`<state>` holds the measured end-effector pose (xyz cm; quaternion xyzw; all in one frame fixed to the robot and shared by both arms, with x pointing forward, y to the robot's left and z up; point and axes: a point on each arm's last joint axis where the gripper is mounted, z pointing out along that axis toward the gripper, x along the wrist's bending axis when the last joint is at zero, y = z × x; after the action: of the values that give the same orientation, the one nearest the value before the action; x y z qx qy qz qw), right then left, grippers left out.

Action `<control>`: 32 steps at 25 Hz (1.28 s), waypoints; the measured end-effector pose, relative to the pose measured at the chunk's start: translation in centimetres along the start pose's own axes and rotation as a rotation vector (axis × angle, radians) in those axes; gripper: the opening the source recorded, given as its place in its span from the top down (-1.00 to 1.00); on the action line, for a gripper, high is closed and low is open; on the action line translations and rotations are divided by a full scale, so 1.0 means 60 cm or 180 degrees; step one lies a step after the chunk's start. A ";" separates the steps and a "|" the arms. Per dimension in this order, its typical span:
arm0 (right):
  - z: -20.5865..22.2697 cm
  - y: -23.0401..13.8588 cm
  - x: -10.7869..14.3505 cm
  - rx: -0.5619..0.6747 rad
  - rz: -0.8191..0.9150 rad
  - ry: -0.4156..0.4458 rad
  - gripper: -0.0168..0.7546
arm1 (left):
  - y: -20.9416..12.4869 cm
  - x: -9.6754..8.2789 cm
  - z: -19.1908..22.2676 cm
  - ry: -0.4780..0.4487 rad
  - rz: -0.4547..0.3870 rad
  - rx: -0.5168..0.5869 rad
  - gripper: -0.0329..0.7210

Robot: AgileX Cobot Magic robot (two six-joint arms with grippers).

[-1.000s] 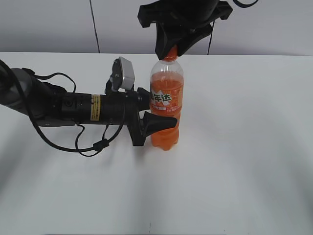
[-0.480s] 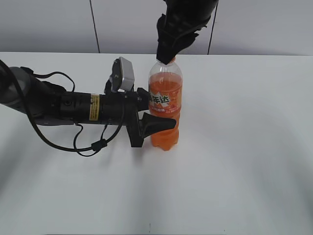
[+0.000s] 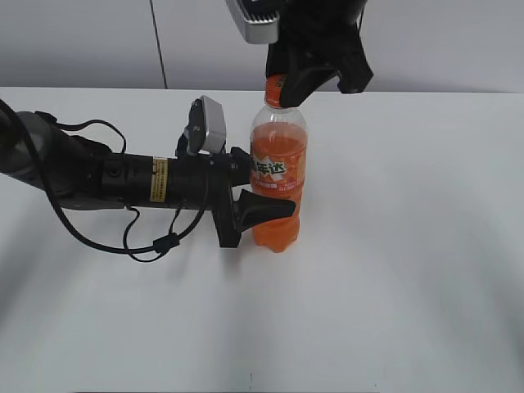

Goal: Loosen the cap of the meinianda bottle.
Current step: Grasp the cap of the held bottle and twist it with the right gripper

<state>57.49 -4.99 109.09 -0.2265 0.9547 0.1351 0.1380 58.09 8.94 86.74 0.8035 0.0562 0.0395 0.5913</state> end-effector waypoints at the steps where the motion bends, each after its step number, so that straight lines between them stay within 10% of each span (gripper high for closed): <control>1: -0.001 -0.001 0.000 0.0013 -0.0165 -0.0004 0.24 | 0.000 0.000 0.000 0.0002 0.0000 0.0003 -0.17; 15: -0.002 -0.001 -0.001 0.0037 -0.0684 -0.0012 0.21 | 0.000 -0.001 0.002 0.0003 -0.0001 0.0004 -0.17; 23: -0.033 0.012 0.003 -0.0174 -0.0358 -0.0146 -0.26 | 0.001 -0.001 0.002 0.0001 -0.0005 -0.0004 -0.17; 27: -0.062 0.018 0.008 -0.0254 0.0169 -0.0242 -0.34 | 0.001 -0.001 0.002 0.0001 -0.0009 -0.0004 -0.17; 32: -0.072 0.019 0.009 -0.0340 0.2101 -0.0201 -0.35 | 0.001 -0.001 0.002 0.0001 -0.0009 -0.0004 -0.17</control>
<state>55.61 -5.62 113.15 0.0923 0.9633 0.2294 0.1042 58.05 8.83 86.75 0.8030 0.0573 0.0389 0.5919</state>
